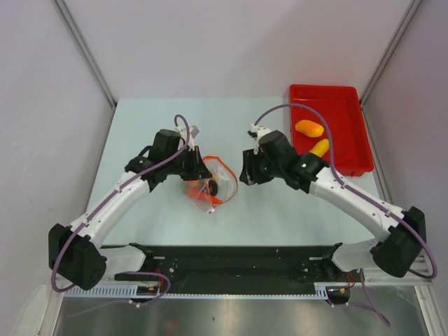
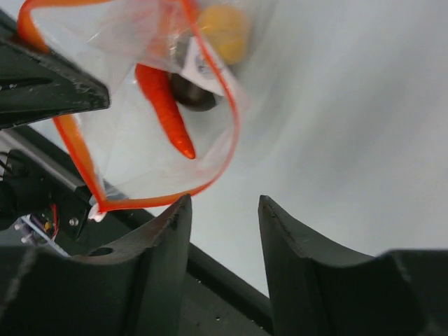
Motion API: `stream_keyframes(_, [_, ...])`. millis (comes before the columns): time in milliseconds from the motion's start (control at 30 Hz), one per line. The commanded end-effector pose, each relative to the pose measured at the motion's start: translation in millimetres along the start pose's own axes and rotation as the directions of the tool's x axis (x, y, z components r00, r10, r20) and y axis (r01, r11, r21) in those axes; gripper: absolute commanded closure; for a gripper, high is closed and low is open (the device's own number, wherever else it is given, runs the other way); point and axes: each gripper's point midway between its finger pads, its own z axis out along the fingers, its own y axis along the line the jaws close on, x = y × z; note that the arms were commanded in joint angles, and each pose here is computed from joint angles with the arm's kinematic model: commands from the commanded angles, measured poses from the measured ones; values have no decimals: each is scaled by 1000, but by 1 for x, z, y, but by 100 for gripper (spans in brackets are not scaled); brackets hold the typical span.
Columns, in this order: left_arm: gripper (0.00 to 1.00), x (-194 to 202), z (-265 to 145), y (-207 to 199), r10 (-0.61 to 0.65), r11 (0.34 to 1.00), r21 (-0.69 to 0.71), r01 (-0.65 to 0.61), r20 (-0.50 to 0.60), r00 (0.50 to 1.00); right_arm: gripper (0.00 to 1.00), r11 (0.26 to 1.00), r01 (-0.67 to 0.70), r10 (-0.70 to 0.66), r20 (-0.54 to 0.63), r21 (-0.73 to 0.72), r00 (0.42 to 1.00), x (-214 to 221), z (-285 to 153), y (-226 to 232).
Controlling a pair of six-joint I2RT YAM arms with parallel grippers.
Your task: Open the zip-top bag and remove the fake food
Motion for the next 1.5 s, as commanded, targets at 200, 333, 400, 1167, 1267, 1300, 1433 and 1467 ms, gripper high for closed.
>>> stream_keyframes(200, [100, -6, 4, -22, 20, 995, 96, -18, -22, 1000, 63, 977, -5, -13, -81, -212, 997, 23, 63, 69])
stream_keyframes(333, [100, -4, 9, -20, 17, 995, 100, -14, -34, 999, 62, 961, 65, -101, -122, -269, 987, 37, 86, 75])
stream_keyframes(400, [100, -2, 13, -20, -1, 994, 109, 6, -42, 999, 62, 948, 81, -131, -146, -308, 981, 48, 96, 78])
stream_keyframes(1167, [100, 55, 40, 15, -91, 993, 55, 100, -146, 985, 34, 879, 187, -273, -140, -439, 952, 114, 164, 67])
stream_keyframes(1267, [100, 62, 40, 19, -99, 993, 50, 108, -156, 983, 34, 877, 200, -289, -147, -438, 946, 123, 171, 69])
stream_keyframes(1300, [100, 66, 41, 21, -100, 993, 47, 109, -163, 982, 35, 883, 191, -287, -169, -429, 943, 129, 175, 67])
stream_keyframes(1433, [100, 69, 40, 25, -97, 994, 37, 104, -159, 982, 45, 903, 182, -276, -201, -390, 940, 139, 178, 61])
stream_keyframes(1467, [100, 69, 40, 25, -95, 994, 36, 102, -159, 983, 50, 905, 180, -275, -208, -385, 939, 139, 177, 60])
